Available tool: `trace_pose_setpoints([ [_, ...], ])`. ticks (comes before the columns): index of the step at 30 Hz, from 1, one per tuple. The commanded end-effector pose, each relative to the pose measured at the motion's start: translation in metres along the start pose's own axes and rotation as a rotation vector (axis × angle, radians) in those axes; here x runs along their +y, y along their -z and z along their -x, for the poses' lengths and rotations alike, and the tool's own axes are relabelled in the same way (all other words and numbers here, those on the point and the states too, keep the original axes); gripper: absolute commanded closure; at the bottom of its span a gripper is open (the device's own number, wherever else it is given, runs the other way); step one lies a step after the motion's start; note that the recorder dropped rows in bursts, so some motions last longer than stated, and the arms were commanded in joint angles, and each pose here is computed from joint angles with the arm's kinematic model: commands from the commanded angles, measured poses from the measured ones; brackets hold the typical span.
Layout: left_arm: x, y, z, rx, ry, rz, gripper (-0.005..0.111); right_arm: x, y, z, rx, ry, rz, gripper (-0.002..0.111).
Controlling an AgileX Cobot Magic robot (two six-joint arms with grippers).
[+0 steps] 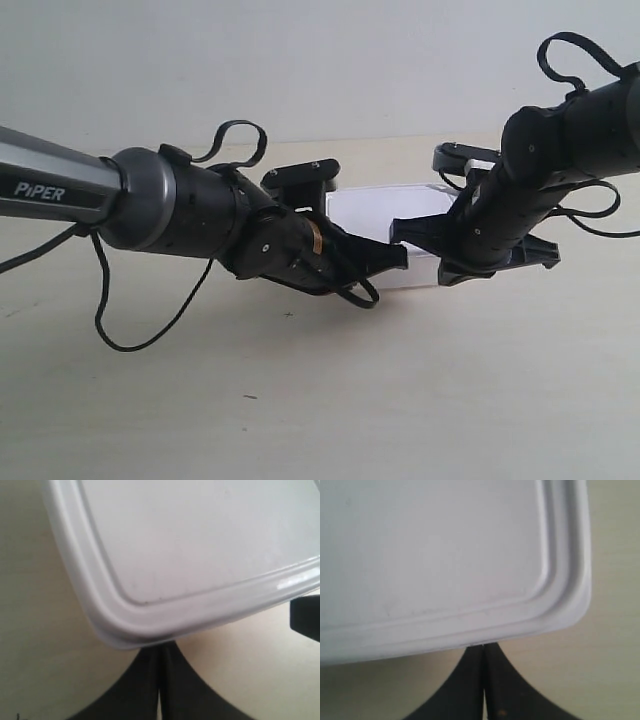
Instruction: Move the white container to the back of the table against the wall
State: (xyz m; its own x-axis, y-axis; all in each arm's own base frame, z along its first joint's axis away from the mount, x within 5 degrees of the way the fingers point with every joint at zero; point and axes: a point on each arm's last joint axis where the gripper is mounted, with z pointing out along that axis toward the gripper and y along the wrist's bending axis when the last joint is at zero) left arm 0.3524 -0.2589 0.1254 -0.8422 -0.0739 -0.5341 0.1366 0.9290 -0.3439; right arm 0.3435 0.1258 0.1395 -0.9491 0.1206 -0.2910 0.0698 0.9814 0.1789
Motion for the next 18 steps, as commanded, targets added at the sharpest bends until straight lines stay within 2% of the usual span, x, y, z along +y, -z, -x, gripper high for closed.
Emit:
trace_pose_setpoints([
  [1,0.004,-0.008,0.006,0.006,0.002,0.020,0.107,0.000,0.002,0.007,-0.021,0.004,0.001,0.108],
  [18,0.018,-0.012,0.021,-0.025,0.032,0.032,0.107,0.008,-0.032,0.030,0.010,0.015,-0.025,0.108],
])
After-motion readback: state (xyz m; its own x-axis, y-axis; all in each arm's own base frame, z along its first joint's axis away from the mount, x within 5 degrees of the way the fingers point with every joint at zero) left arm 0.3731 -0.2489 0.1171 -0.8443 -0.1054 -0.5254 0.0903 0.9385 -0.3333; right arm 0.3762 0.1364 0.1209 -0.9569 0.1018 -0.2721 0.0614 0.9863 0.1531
